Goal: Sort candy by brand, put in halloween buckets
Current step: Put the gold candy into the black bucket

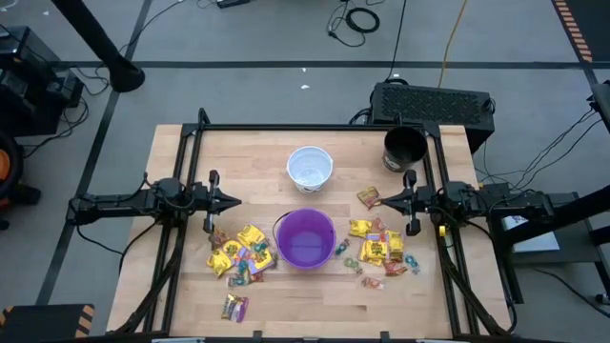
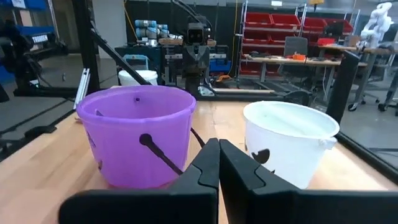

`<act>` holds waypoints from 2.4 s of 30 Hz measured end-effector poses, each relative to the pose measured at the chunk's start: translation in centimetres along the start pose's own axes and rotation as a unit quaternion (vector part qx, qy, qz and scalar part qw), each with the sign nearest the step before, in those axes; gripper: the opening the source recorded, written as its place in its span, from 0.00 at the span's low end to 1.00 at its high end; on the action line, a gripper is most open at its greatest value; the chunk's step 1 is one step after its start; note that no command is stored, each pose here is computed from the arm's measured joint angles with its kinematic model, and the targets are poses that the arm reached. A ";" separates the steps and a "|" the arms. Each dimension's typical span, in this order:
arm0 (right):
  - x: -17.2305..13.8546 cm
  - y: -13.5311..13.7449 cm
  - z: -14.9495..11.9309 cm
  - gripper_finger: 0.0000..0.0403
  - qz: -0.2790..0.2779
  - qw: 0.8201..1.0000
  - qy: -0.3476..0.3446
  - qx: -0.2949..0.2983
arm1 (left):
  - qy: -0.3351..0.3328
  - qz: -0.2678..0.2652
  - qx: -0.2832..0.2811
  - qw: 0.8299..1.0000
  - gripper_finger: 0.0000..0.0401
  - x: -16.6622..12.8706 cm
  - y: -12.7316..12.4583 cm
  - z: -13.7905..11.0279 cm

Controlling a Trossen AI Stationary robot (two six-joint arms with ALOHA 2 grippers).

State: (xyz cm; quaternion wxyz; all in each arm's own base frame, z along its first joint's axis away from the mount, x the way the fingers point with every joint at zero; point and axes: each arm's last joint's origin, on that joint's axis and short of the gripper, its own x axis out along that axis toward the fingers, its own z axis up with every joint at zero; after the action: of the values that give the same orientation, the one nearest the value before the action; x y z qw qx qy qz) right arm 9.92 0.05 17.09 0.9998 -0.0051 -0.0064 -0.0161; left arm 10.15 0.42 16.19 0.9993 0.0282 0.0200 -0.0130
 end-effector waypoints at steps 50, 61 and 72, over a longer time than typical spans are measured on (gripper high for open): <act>5.7 0.1 7.4 0.00 -0.039 0.974 0.212 0.065 | -0.040 0.012 -0.049 0.998 0.04 0.0 0.1 0.8; 5.8 0.1 7.4 0.00 -0.045 0.974 0.209 0.077 | -0.062 0.074 -0.092 0.991 0.04 -1.6 1.1 13.5; 5.8 0.1 7.5 0.00 -0.044 0.974 0.204 0.084 | 0.221 0.067 -0.076 0.970 0.04 4.7 1.6 18.6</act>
State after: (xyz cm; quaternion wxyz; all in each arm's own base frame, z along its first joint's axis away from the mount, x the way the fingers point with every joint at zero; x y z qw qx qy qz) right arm 15.67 0.03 24.68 0.9752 0.0829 0.1963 -0.0605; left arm 15.63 0.87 34.60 0.9679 -0.0448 0.2394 0.0622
